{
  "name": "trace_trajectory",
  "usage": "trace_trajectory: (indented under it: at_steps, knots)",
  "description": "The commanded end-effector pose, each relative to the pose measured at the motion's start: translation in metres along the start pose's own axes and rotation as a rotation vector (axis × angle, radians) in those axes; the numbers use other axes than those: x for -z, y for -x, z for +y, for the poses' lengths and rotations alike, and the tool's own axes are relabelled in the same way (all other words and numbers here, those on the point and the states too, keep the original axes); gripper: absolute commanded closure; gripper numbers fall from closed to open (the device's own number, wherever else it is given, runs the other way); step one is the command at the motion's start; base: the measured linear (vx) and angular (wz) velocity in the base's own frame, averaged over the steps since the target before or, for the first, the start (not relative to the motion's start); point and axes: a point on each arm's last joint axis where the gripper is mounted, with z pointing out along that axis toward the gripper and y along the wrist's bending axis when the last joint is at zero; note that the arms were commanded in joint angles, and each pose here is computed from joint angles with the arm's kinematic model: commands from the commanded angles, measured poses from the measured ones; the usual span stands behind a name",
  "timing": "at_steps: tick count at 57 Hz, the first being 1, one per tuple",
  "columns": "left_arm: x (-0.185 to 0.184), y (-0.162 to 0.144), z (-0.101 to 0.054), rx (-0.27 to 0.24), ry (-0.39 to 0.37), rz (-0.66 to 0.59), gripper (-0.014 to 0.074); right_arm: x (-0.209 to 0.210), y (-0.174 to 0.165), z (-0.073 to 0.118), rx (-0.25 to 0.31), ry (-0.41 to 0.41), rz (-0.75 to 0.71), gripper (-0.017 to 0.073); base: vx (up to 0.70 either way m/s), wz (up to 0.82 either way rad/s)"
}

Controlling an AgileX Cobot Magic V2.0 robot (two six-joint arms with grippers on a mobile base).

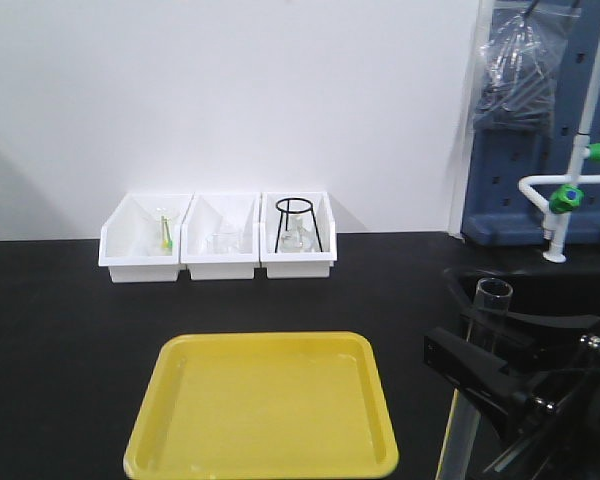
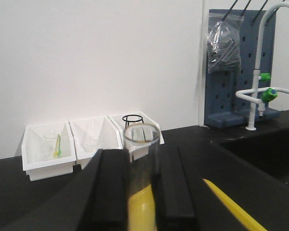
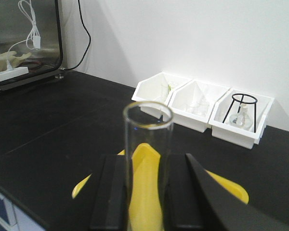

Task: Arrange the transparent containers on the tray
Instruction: 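Drive the base to the counter with the yellow tray, holding both tubes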

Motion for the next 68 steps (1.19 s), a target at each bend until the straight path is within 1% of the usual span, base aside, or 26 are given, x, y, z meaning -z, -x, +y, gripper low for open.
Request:
trace_trajectory:
  at_steps: [1,37,68]
  knots:
    - [0.0008,0.0187,-0.0037,0.014,-0.031,-0.114,0.0479,0.0045,0.0190,0.0004,0.019,0.011,-0.120,0.0432,0.32,0.11]
    - [0.0008,0.0187,-0.0037,0.014,-0.031,-0.114,0.0479,0.0045,0.0190,0.0004,0.019,0.011,-0.120,0.0432,0.27,0.10]
    - [0.0008,0.0187,-0.0037,0.014,-0.031,-0.114,0.0479,0.0045,0.0190,0.0004,0.019,0.011,-0.120,0.0432,0.12,0.00]
